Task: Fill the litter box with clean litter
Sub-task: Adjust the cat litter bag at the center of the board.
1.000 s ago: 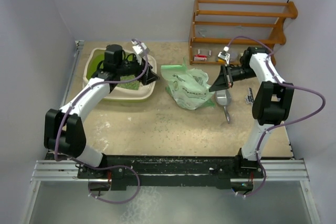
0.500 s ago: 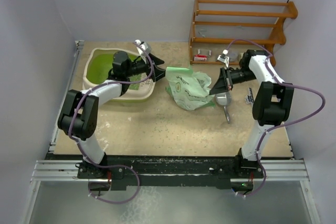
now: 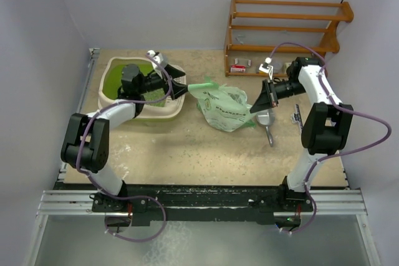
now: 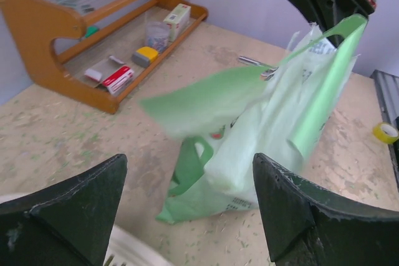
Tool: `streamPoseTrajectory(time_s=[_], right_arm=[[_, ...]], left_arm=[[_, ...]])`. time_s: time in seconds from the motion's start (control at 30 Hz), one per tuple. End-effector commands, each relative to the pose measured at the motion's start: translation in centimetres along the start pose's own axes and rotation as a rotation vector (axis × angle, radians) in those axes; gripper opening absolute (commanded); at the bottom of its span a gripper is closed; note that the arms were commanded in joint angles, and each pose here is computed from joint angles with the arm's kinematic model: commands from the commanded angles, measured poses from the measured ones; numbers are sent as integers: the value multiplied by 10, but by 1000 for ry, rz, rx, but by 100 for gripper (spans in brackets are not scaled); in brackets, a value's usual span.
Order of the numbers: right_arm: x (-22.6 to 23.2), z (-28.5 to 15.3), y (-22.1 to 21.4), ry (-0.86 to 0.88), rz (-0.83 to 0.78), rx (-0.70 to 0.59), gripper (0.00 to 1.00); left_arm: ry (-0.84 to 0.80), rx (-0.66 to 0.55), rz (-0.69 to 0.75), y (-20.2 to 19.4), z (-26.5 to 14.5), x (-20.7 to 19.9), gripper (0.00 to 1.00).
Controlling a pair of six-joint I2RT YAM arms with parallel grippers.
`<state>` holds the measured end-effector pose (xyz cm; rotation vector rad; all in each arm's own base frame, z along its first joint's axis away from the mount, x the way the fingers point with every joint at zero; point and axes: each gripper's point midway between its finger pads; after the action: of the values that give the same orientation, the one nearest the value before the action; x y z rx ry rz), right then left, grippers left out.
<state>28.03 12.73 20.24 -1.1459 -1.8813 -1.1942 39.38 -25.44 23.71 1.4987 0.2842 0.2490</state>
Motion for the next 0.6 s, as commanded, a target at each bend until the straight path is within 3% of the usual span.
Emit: streamPoseTrajectory(time_s=[0.0, 0.1, 0.37, 0.57], right_arm=[[21, -5, 4, 13, 20, -3, 0], [20, -5, 4, 16, 21, -2, 0], [13, -2, 6, 37, 41, 5, 0], [12, -3, 10, 37, 40, 0, 0]], left_arm=[[81, -26, 103, 21, -32, 17, 79], [106, -19, 109, 18, -42, 18, 79], [7, -129, 53, 18, -18, -1, 79], [-15, -148, 34, 16, -8, -5, 80]])
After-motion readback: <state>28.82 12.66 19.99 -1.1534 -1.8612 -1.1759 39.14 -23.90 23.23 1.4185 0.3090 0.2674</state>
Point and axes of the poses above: each gripper's point midway between its finger pads, its own z axis out along the fingers, its own x axis along the line the jaws close on, y = z × x, and after that the axes turned 6 degrees about z, right-handed
